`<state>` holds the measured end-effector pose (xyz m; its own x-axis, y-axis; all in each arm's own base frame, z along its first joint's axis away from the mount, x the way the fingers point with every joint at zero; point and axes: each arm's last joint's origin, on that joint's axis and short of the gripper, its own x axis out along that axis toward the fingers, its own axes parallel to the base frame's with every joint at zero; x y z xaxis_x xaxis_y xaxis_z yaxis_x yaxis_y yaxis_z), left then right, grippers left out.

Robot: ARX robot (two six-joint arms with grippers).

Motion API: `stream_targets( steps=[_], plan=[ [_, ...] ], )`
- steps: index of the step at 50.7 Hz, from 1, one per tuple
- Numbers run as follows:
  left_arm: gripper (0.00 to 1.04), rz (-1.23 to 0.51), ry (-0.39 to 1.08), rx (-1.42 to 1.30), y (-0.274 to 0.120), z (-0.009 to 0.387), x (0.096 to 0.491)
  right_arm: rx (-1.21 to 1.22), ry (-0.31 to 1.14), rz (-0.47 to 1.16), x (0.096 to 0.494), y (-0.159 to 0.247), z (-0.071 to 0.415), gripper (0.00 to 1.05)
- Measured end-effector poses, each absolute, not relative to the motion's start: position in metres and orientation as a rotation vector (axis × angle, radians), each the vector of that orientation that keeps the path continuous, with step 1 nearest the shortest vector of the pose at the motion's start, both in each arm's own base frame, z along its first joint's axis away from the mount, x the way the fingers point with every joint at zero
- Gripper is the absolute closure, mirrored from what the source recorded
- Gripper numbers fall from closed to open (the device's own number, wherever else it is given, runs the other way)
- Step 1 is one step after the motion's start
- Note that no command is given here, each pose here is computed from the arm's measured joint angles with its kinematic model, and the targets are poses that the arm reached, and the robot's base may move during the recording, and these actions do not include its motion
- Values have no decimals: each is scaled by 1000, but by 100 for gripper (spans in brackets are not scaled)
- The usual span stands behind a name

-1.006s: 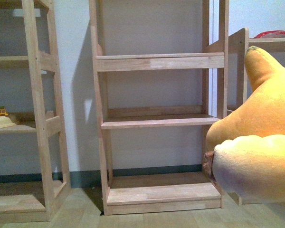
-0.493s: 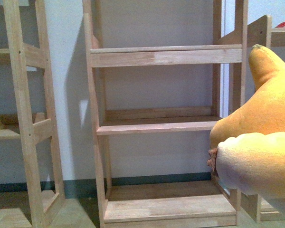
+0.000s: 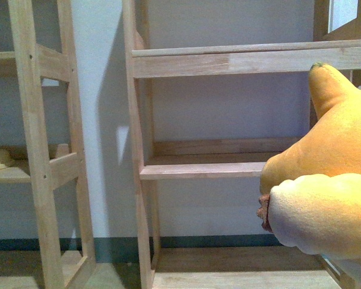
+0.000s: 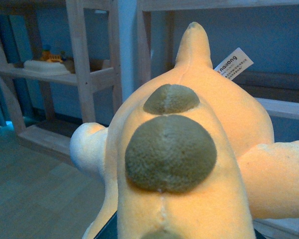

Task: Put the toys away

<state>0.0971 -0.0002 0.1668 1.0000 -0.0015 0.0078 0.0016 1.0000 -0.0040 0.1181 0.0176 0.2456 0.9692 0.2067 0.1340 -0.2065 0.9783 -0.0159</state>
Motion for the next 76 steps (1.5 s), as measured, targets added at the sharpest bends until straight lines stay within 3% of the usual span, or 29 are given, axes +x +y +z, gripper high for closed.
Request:
stream_targets(
  steps=[54, 59, 64, 76],
  plan=[
    [6, -2, -8, -4, 0, 167, 97, -2, -134, 205, 118, 18, 245, 87],
    [6, -2, -8, -4, 0, 167, 97, -2, -21, 166, 119, 16, 248, 87],
    [6, -2, -8, -4, 0, 167, 97, 3, -7, 136, 123, 12, 268, 87],
    [6, -2, -8, -4, 0, 167, 97, -29, -220, 177, 130, 13, 371, 87]
  ],
)
